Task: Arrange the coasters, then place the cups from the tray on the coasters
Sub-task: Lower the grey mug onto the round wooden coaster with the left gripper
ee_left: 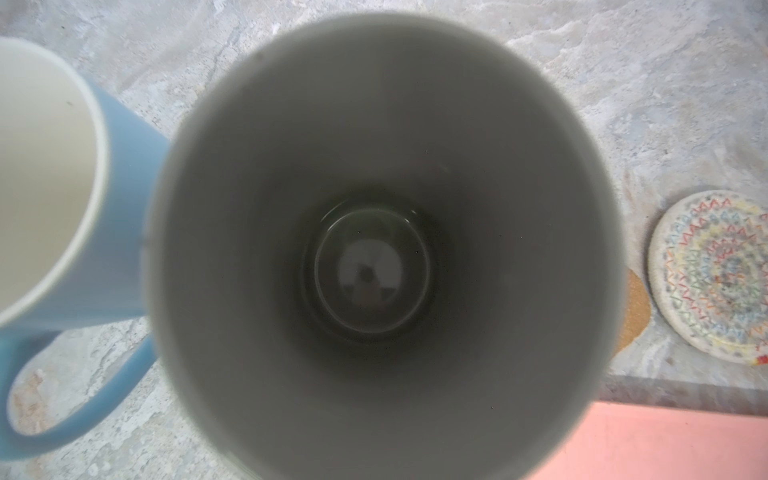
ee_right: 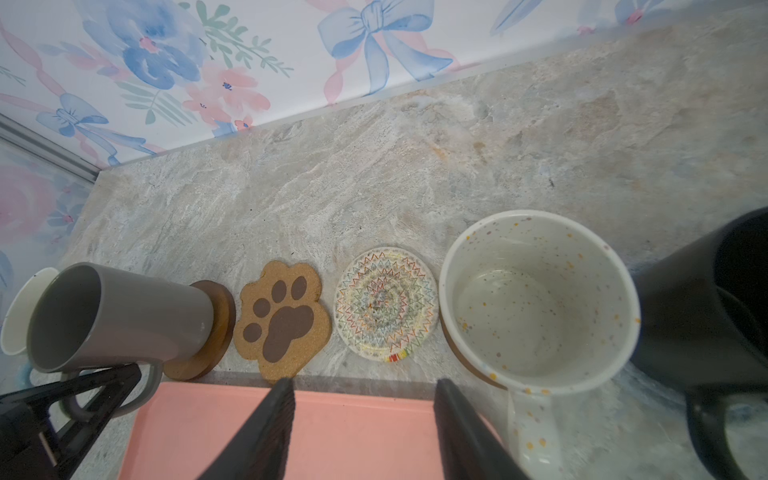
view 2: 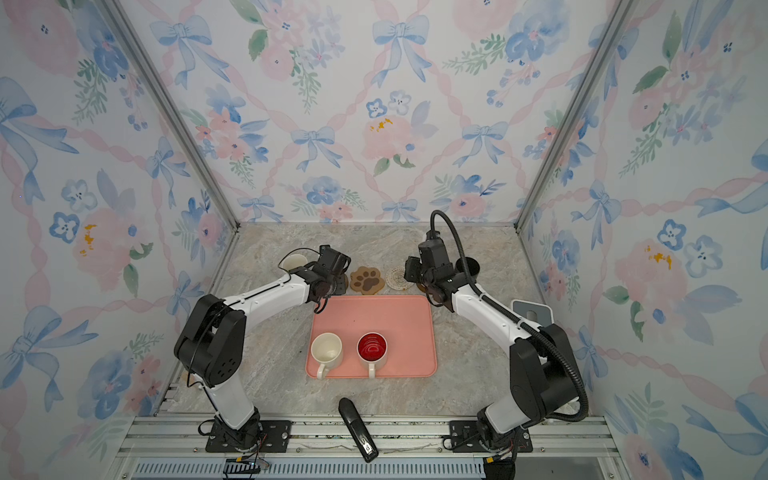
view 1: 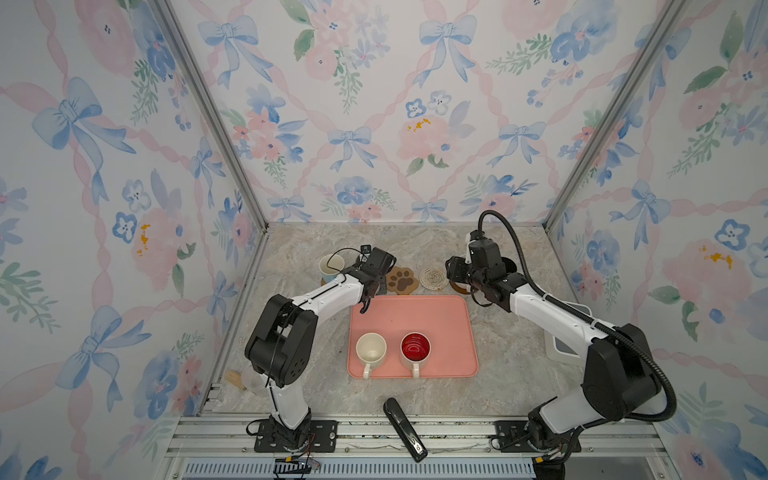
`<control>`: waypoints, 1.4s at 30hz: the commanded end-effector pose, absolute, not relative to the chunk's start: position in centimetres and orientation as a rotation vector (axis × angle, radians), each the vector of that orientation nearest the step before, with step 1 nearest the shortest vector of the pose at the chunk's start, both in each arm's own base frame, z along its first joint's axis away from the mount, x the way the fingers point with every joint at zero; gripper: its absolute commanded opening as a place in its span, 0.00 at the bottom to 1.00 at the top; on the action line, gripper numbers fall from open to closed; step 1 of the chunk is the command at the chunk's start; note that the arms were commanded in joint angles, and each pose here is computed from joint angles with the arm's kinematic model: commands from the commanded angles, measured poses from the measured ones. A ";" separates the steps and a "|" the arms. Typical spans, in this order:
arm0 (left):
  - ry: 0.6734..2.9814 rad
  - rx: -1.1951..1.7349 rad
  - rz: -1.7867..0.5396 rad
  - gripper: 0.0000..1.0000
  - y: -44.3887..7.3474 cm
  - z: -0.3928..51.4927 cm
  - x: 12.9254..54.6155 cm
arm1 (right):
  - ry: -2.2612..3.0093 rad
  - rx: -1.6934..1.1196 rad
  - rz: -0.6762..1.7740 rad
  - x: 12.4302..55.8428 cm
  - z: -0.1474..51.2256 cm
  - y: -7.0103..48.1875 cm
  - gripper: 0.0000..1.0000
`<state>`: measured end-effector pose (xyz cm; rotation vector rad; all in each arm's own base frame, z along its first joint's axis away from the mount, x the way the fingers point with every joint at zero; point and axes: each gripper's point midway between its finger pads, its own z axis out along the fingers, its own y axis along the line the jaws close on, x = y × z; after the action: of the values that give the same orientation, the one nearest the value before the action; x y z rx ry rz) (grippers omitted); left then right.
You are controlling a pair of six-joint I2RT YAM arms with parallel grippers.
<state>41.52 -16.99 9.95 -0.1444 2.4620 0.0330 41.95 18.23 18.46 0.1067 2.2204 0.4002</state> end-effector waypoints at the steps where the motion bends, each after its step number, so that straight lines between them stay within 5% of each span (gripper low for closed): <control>1: 2.386 -0.179 0.005 0.00 -17.1 11.5 43.0 | 2.208 0.106 0.401 42.4 19.2 18.6 0.57; 31: 2.407 -0.189 0.008 0.00 -16.9 10.6 42.5 | 2.211 0.104 0.400 42.3 19.1 18.7 0.58; 42: 2.404 -0.187 0.006 0.13 -16.8 10.8 42.4 | 2.211 0.104 0.400 42.3 19.0 18.6 0.58</control>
<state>41.26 -17.16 9.17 -0.1466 2.4794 0.0185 42.12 18.31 18.80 0.1070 2.2134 0.4035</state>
